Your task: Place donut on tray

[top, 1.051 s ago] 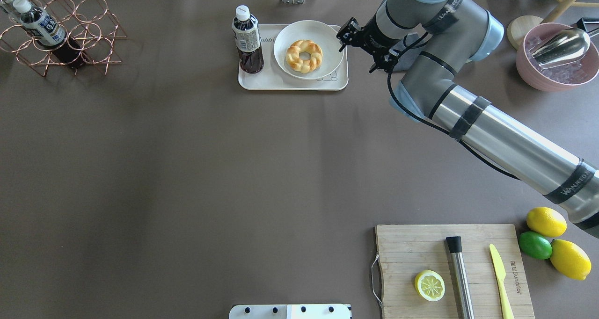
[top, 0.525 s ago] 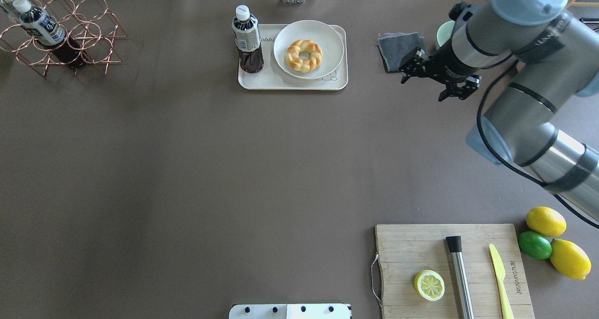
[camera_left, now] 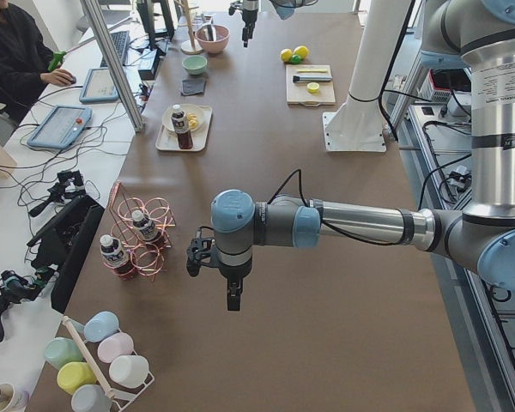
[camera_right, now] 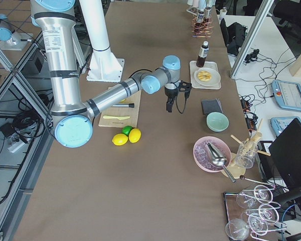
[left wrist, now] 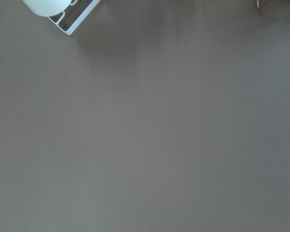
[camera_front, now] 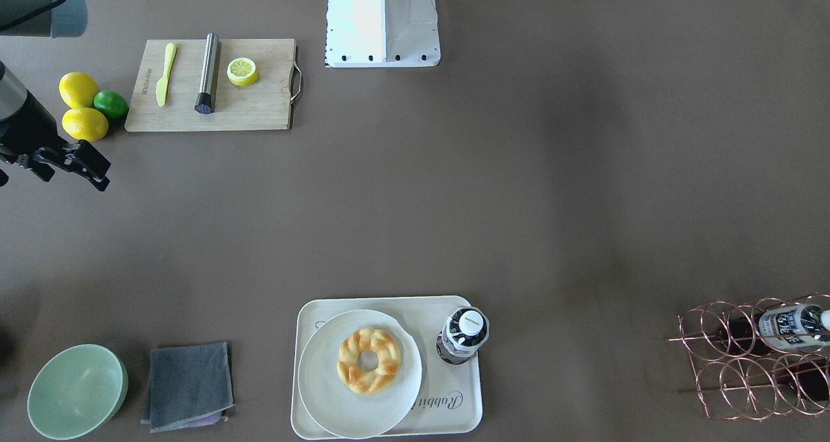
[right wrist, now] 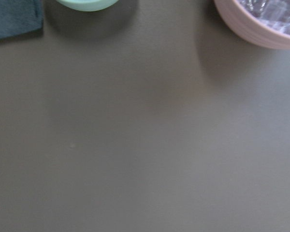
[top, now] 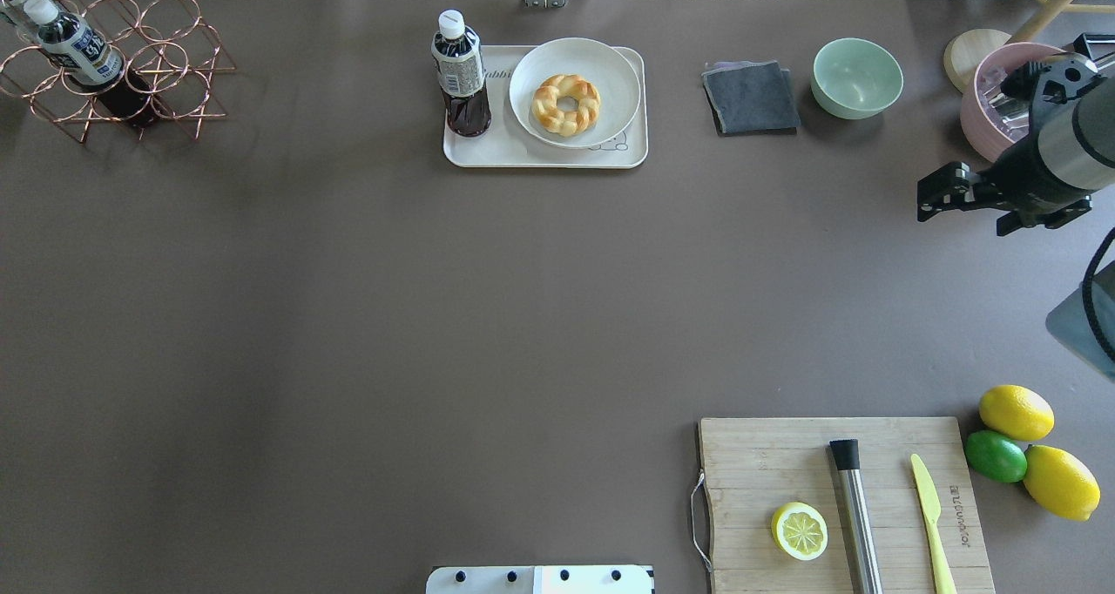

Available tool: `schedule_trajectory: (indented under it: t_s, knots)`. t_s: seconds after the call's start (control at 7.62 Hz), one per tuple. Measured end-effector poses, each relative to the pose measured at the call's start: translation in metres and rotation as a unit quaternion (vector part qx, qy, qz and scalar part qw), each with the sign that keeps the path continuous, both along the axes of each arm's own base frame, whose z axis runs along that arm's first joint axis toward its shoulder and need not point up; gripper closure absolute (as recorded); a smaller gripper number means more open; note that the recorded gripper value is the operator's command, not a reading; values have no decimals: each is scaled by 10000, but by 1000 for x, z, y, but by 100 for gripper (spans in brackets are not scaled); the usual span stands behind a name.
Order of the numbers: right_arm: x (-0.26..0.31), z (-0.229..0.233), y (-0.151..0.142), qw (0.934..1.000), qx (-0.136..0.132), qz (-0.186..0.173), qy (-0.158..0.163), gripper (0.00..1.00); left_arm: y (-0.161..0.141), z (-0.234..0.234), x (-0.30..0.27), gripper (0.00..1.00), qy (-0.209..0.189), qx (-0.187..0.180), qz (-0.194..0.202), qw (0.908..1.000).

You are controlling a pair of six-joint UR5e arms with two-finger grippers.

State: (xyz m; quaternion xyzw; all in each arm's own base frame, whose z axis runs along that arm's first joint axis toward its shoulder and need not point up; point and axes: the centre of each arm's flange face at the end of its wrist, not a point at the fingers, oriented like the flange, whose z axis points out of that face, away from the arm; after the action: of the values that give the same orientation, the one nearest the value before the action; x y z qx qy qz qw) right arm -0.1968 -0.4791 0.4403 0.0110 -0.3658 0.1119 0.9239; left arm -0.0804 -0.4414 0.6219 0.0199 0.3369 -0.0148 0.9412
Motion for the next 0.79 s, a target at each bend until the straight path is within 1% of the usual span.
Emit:
schedule_trajectory:
  t_s: [0.13, 0.26, 0.39, 0.53, 0.66, 0.79]
  knots:
    - [33, 34, 5, 9989, 196, -357, 236, 0, 0, 0, 0, 2, 2, 6, -1, 10000]
    - [69, 64, 4, 9954, 373, -742, 481, 0, 0, 0, 0, 2, 3, 7, -1, 10000]
    - [109, 88, -1, 9900, 499, -1122, 699, 0, 0, 0, -1, 2, 3, 8, -1, 10000]
    - [152, 110, -5, 9836, 599, -1477, 844, 0, -2, 0, -1, 2, 4, 10, -2, 10000]
    - [194, 134, -4, 9797, 610, -1728, 817, 0, -3, 0, -1, 2, 4, 6, -5, 10000]
    - [227, 163, 1, 9786, 601, -1889, 550, 0, -4, 0, -1, 2, 5, -1, -8, 10000]
